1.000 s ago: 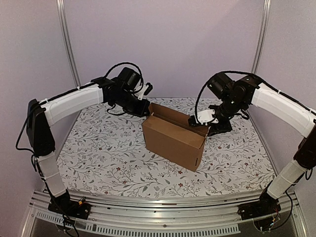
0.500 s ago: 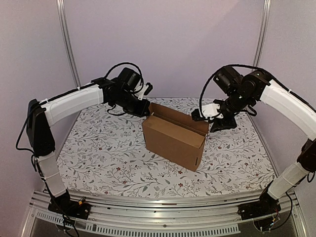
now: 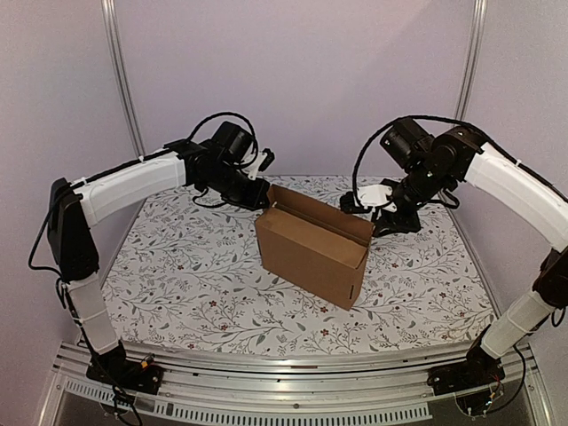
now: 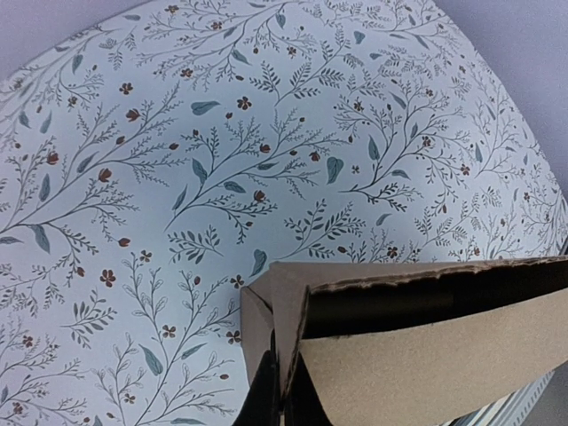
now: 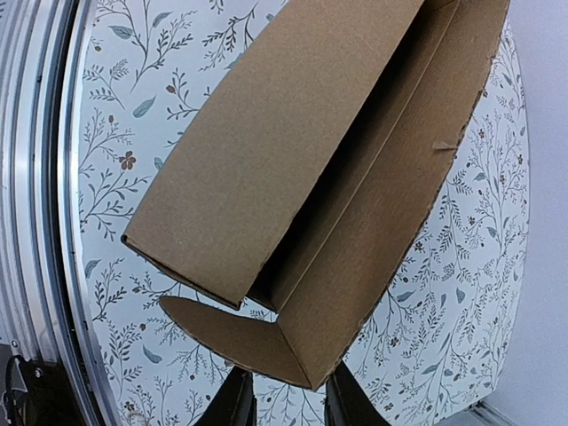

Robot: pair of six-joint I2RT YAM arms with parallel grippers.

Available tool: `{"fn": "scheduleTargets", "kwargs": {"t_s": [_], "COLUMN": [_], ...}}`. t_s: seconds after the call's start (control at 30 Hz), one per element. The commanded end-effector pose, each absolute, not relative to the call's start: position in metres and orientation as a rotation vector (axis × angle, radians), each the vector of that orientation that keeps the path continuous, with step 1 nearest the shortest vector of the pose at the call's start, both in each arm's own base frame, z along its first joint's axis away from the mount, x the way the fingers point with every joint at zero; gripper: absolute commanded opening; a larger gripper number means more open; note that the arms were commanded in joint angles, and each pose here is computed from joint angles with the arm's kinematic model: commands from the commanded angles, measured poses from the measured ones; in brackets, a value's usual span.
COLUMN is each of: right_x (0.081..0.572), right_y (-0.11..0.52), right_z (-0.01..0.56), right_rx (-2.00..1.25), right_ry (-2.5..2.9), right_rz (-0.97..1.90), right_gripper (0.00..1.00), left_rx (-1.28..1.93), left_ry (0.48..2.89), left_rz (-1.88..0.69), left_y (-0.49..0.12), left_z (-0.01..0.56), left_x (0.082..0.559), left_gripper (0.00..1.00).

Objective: Fold the paper box

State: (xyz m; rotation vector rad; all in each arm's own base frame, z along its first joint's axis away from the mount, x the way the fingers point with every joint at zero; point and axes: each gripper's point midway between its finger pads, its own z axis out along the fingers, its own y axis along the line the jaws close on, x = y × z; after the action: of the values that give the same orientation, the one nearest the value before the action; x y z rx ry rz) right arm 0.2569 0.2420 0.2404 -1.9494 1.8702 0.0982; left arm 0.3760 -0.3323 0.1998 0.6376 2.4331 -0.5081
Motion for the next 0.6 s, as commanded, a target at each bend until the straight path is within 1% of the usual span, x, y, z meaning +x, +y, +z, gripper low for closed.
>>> {"fn": "scheduleTargets", "kwargs": {"t_s": [0.0, 0.23, 0.43, 0.57], "right_x": [0.266, 0.284, 0.261, 0.256], "right_y": [0.252, 0.254, 0.254, 0.245], "right_z": [0.245, 0.245, 0.240, 0.240], "right_rx": [-1.877, -1.782, -1.911, -1.983], "right_ry": [1.894, 1.951, 1.906, 1.843], "right_rz": [0.105, 0.042, 0.146, 0.091], "right_gripper": [0.26, 0.26, 0.27, 0.27], "left_rx": [0.671, 0.685, 0.687, 0.688], "left_ry": [2.548, 2.546, 2.544, 2.540], "left_rz": [-0.474, -0.471, -0.463, -0.459], "left_y": [-0.326, -0.326, -0.324, -0.323], "left_z": [0.174, 0.173, 0.174, 0.176], "left_x": [0.354, 0.354, 0.353, 0.354], "left_gripper": [0.00, 0.00, 0.00, 0.00]}}
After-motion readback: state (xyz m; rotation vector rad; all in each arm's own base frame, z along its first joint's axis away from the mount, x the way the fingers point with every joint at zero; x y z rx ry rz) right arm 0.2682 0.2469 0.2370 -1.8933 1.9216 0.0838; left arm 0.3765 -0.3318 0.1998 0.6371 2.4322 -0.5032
